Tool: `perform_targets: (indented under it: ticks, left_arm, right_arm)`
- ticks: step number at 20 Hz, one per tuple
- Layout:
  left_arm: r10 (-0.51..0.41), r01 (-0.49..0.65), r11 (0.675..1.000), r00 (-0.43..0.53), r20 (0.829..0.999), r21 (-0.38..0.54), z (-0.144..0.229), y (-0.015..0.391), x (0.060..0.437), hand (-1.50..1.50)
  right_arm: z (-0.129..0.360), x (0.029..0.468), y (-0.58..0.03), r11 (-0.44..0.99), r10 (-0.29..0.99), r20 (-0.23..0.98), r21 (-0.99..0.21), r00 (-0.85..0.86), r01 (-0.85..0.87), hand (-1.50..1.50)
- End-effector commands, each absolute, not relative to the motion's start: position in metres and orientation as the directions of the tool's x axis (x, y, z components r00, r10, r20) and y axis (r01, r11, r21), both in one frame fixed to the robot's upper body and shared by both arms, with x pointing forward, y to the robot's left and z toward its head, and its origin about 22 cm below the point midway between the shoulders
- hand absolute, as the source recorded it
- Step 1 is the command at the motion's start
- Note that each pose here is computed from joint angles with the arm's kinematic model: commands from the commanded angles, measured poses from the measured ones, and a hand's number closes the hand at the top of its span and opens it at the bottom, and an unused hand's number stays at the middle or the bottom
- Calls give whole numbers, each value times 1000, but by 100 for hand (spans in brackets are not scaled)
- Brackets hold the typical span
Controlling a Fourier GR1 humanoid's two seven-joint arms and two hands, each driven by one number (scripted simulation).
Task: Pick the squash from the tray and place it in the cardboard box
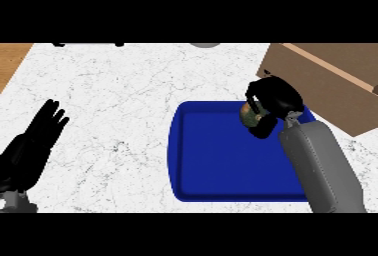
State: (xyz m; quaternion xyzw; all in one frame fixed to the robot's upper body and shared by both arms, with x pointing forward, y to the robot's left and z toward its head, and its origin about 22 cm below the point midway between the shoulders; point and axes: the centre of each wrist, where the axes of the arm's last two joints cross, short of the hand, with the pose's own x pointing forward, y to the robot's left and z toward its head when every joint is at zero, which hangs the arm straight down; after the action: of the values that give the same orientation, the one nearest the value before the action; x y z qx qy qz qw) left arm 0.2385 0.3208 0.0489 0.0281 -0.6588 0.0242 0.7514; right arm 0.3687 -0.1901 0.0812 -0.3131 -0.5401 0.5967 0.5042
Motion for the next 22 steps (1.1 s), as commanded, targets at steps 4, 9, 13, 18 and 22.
perform_targets:
  ticks: [4,9,13,18,22]
  left_arm:
    - [-9,-83,996,137,991,21,53,327,242,0]
    - [12,-83,997,126,992,-2,43,313,240,0]
    - [-5,-67,998,131,991,14,59,329,242,0]
    - [-6,-59,998,121,993,13,63,317,259,0]
    - [-10,-56,998,109,994,16,50,320,248,0]
  right_arm:
    - [174,338,-168,208,919,202,-978,-338,-17,150]
    - [217,320,-201,288,940,245,-944,-240,163,150]
    - [240,322,-215,321,946,297,-916,-130,240,150]
    - [268,350,-245,304,952,298,-911,-64,277,150]
    - [255,373,-279,255,965,262,-924,-15,284,150]
